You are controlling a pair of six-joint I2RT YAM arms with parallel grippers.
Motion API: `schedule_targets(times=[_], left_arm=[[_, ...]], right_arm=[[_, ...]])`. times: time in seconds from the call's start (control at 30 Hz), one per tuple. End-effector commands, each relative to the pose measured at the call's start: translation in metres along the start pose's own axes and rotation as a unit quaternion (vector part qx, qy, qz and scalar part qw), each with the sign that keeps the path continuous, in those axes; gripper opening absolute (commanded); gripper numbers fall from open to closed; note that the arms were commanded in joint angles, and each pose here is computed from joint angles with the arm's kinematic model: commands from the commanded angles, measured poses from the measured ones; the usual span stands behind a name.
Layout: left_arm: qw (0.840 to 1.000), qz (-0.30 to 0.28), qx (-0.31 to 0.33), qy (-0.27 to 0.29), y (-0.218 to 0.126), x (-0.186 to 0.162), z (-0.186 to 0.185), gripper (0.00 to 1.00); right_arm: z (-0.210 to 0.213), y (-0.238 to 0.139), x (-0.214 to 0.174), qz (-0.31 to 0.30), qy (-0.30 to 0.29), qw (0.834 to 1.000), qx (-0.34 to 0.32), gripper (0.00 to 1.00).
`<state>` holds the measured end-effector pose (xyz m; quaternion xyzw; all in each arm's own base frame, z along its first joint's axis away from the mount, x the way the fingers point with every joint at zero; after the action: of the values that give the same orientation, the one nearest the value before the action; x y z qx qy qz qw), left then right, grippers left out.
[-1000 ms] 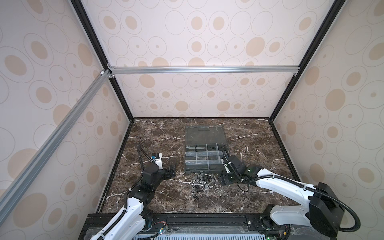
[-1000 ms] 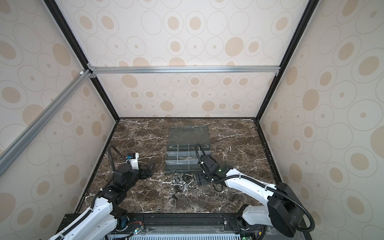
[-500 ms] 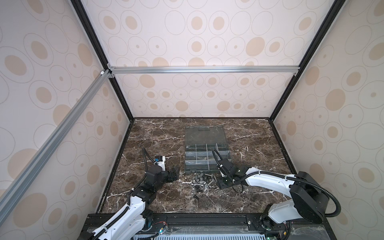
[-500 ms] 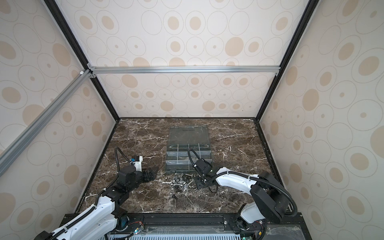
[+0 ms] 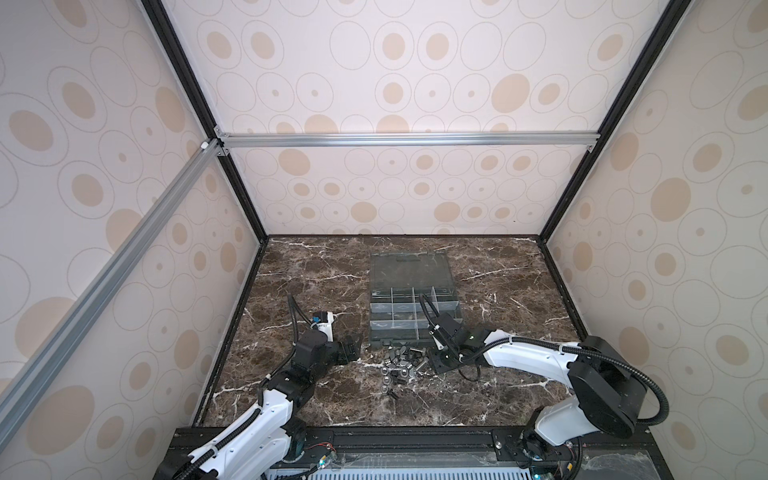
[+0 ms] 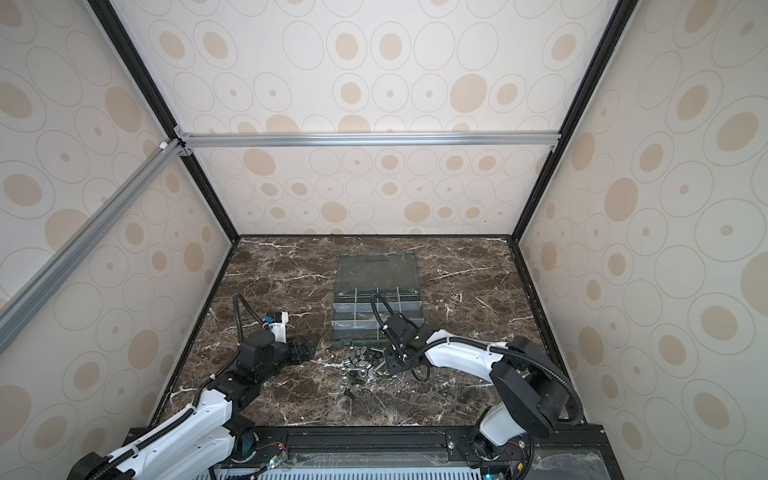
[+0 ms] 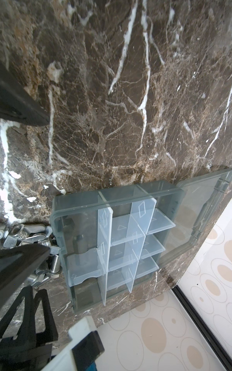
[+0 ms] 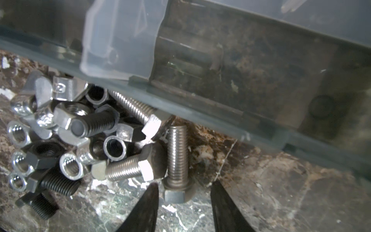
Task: Sort the screws and nuts into containers
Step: 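Close the right gripper on a silver hex bolt in the pile, then lift the silver bolt with the right gripper and drop it into the box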
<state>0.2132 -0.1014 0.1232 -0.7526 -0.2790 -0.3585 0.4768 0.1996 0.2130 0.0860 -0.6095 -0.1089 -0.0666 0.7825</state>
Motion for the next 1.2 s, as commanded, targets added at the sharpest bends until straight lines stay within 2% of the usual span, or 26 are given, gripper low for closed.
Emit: schedule_targets(times=[0.0, 0.2, 0.5, 0.67, 0.93, 1.17], left_arm=[[1.000, -0.016, -0.010, -0.009, 0.000, 0.009, -0.006, 0.92], [1.000, -0.015, -0.012, -0.010, 0.001, 0.009, -0.007, 0.92], [1.000, -0.016, -0.016, -0.011, 0.001, 0.008, -0.009, 0.92], [1.000, -0.020, -0.013, -0.006, 0.001, 0.012, -0.009, 0.92], [0.999, -0.031, -0.009, -0.006, -0.001, 0.018, -0.010, 0.93], [0.999, -0.040, -0.004, -0.009, -0.004, 0.020, -0.009, 0.93]], right_arm=[[0.004, 0.001, 0.002, 0.001, -0.005, 1.000, -0.005, 0.44], [0.003, 0.006, 0.001, 0.006, -0.004, 1.000, -0.010, 0.40], [0.001, 0.010, -0.003, 0.012, -0.002, 1.000, -0.007, 0.26], [-0.001, 0.006, -0.006, 0.014, 0.000, 1.000, -0.006, 0.23], [-0.009, -0.013, -0.017, 0.009, 0.001, 1.000, -0.004, 0.20], [-0.017, -0.047, -0.019, -0.022, -0.002, 1.000, -0.004, 0.20]])
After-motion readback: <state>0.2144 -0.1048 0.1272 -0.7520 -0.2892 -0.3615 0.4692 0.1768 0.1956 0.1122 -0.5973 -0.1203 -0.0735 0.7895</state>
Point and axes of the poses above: each gripper's point midway between its finger pads, its own y axis out along the fingers, its own z axis along the line the jaws close on, x = y × z, the point moved 6 cm from there along -y, back along the fingers, and after that the axes turned 15 degrees about y, right-handed, at the moved point
